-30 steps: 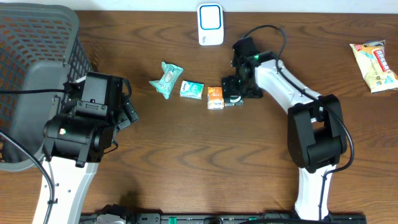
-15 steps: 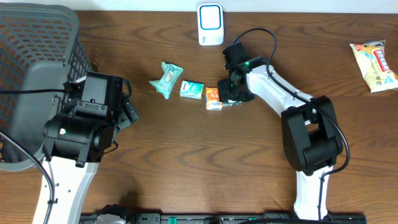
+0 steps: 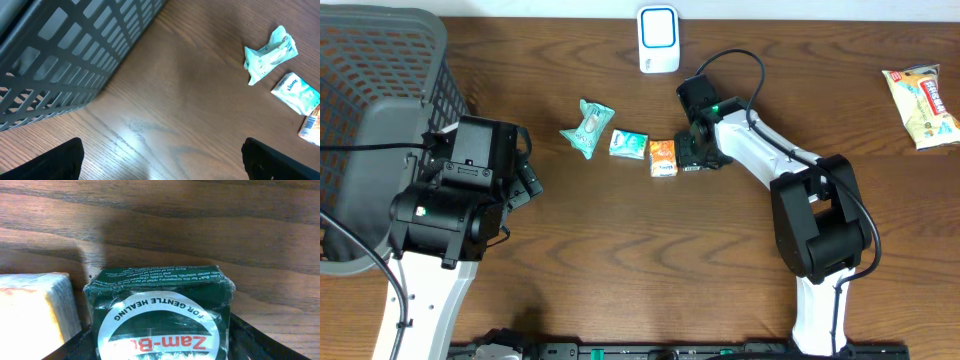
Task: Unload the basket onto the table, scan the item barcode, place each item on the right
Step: 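Reach the right gripper to the green Zam-Buk tin and grasp it, then lift the Zam-Buk tin up toward the scanner, then hold the Zam-Buk tin in front of the scanner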
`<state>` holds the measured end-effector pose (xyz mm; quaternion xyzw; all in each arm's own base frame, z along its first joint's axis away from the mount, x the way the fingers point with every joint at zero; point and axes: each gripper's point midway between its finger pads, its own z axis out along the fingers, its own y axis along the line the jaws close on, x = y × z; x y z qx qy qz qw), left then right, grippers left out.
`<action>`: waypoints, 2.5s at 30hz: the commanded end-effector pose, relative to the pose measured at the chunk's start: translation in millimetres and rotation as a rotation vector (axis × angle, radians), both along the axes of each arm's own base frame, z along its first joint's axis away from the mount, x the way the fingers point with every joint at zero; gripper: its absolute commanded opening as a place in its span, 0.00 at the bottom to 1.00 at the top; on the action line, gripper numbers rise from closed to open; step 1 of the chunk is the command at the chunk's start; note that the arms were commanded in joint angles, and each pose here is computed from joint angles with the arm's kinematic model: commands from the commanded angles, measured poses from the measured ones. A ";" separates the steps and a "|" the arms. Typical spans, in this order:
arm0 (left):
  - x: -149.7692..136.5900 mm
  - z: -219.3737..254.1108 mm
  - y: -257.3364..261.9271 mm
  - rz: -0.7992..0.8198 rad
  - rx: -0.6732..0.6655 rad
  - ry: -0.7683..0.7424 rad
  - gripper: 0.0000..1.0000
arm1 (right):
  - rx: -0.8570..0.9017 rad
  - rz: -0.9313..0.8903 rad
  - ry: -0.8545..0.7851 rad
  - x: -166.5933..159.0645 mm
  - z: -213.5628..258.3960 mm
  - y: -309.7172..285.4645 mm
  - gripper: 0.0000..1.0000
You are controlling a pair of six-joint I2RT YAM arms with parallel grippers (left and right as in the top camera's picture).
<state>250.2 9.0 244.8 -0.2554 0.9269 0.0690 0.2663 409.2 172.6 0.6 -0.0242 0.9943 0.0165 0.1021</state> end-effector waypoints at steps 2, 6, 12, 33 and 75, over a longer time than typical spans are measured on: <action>-0.6 1.7 4.8 0.018 0.016 -0.005 1.00 | -0.011 -0.023 0.045 -12.1 -12.9 -4.5 0.57; -0.6 1.7 4.8 0.018 0.016 -0.005 1.00 | 0.039 -0.019 0.048 -9.2 -8.1 3.2 0.55; -0.6 1.7 4.8 0.018 0.016 -0.005 1.00 | 0.249 -0.010 0.103 -6.0 10.9 27.9 0.52; -0.6 1.8 4.8 0.018 0.016 -0.005 1.00 | 1.362 -0.360 0.460 61.7 186.1 45.2 0.36; -0.6 1.7 4.8 0.018 0.016 -0.005 1.00 | 1.019 -0.107 -0.252 118.2 163.3 96.5 0.30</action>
